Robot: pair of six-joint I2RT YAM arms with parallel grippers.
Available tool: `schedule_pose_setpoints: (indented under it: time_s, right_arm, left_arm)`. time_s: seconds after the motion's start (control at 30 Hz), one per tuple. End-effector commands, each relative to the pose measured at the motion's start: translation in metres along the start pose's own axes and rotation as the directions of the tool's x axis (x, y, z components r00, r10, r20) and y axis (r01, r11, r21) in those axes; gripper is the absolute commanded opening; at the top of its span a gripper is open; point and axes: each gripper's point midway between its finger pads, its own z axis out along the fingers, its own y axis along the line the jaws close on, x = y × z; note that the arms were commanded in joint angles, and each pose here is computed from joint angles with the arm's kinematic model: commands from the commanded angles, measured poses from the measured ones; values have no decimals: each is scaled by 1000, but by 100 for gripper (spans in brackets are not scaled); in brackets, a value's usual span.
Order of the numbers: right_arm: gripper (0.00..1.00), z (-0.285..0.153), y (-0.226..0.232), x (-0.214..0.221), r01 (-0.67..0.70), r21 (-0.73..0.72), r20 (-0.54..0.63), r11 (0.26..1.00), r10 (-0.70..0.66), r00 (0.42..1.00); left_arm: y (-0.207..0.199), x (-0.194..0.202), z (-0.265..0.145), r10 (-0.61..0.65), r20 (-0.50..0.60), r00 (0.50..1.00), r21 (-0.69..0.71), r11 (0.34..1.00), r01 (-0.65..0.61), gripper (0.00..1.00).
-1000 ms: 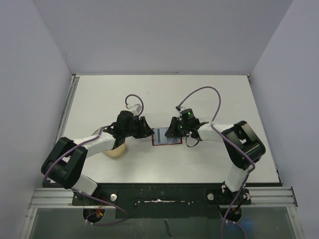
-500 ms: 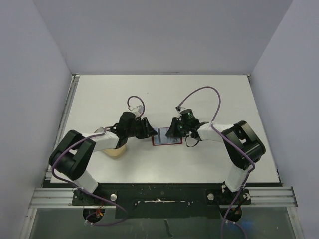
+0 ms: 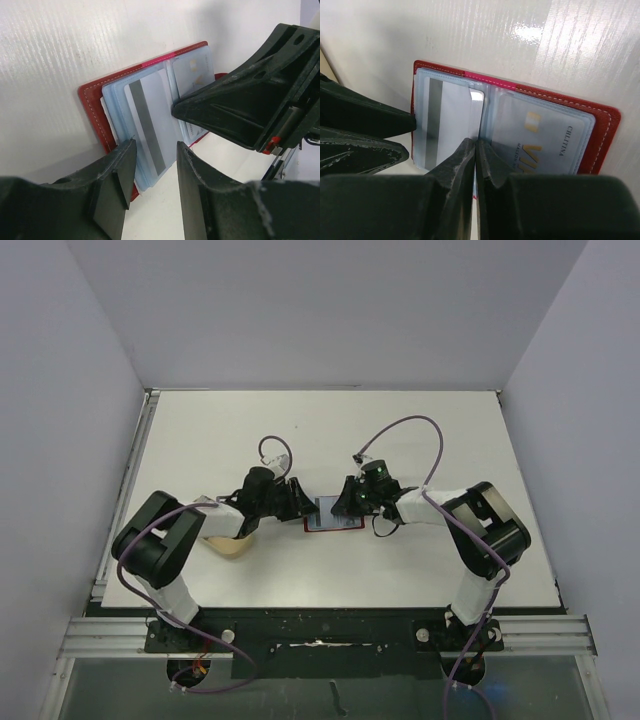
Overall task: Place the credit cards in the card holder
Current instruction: Turn over the card slot in the card holder.
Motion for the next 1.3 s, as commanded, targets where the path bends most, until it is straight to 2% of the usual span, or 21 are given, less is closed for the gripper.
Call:
schedule_pose_setpoints:
  time_s: [0.0, 0.5, 0.83, 1.27]
  right_arm:
    - [5, 5, -11, 16, -9, 25, -32, 1000, 10, 999]
    - [5, 5, -11, 17, -17, 16, -29, 1000, 18, 999]
    - [4, 5, -9, 16, -18, 9, -25, 1000, 18, 1000]
    - [5, 2, -6, 15, -22, -9, -15, 1000, 22, 1000]
  left_arm:
    - [-10, -14, 4, 10, 44, 999, 48, 999, -12, 36]
    - [1, -9, 9, -5, 34, 999, 19, 1000, 5, 36]
    - [-28, -17, 4, -28, 42, 999, 126, 992, 23, 32]
    - [-50, -22, 2, -25, 50, 998, 183, 983, 15, 28]
